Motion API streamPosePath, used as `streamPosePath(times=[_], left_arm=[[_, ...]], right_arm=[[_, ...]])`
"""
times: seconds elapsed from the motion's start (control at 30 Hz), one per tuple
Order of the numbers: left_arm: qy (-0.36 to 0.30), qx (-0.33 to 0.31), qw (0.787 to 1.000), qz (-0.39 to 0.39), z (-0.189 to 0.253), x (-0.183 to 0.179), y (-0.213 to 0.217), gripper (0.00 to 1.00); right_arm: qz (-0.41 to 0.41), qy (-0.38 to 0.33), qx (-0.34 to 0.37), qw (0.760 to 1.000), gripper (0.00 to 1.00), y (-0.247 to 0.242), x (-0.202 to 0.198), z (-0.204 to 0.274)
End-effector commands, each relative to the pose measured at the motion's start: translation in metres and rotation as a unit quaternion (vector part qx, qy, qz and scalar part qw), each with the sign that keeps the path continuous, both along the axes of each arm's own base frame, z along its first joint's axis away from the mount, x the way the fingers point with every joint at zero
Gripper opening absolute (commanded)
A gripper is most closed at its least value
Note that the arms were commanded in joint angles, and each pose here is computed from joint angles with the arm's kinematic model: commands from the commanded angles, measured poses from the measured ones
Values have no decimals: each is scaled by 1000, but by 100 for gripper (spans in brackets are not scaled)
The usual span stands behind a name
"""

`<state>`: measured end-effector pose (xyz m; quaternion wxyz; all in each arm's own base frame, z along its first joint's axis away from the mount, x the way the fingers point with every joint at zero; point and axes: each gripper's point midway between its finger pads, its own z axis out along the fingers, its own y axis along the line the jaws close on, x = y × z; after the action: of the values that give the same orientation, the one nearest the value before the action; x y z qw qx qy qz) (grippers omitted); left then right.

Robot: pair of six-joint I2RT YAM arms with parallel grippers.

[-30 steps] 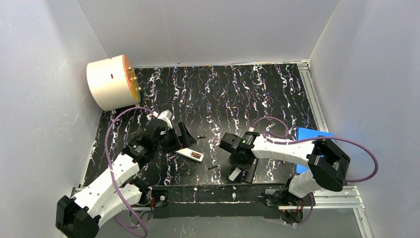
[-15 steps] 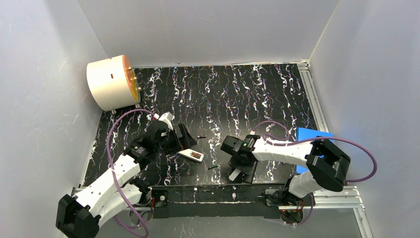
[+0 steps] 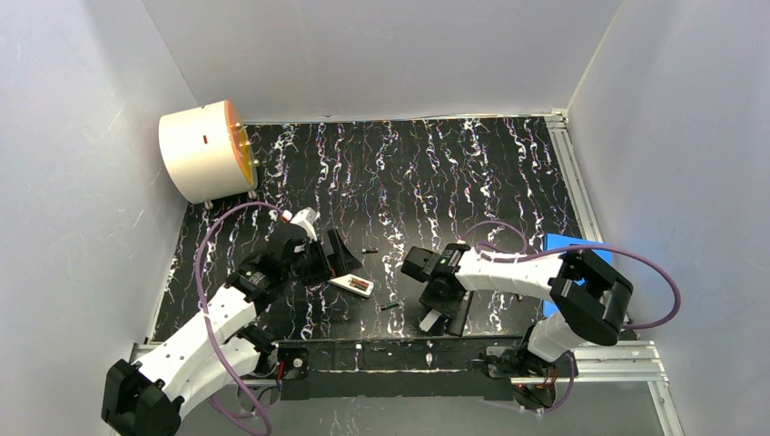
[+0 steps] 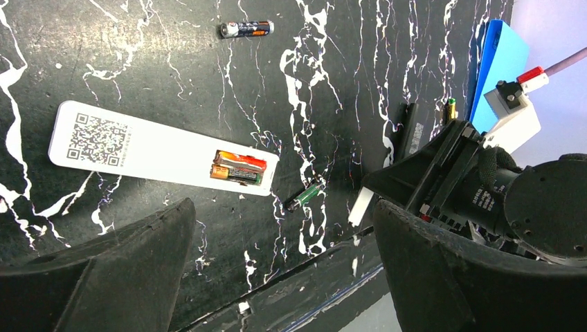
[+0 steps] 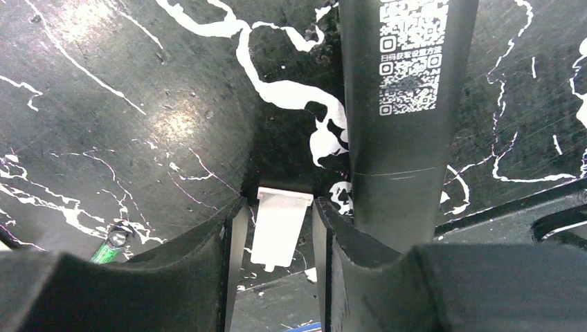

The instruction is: Load the batteries into the remote control

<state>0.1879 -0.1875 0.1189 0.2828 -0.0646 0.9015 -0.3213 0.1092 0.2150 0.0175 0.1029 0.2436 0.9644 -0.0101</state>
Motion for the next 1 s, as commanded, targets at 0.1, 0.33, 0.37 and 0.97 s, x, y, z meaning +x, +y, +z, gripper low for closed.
streamPosePath(times=[0.1, 0.33, 0.37, 0.97], left_arm=[[0, -5, 1000, -13, -4, -7, -1, 98], [0, -8, 1000, -12, -5, -9, 0, 98], [1, -8, 1000, -12, -5, -9, 0, 98], [12, -12, 1000, -13, -13, -11, -2, 98]], right_arm=[[-1, -4, -60, 998, 52, -17, 9, -1], [0, 5, -79, 997, 48, -27, 13, -4], [2, 5, -75, 997, 47, -26, 13, -5], [47, 23, -35, 998, 52, -14, 4, -6]])
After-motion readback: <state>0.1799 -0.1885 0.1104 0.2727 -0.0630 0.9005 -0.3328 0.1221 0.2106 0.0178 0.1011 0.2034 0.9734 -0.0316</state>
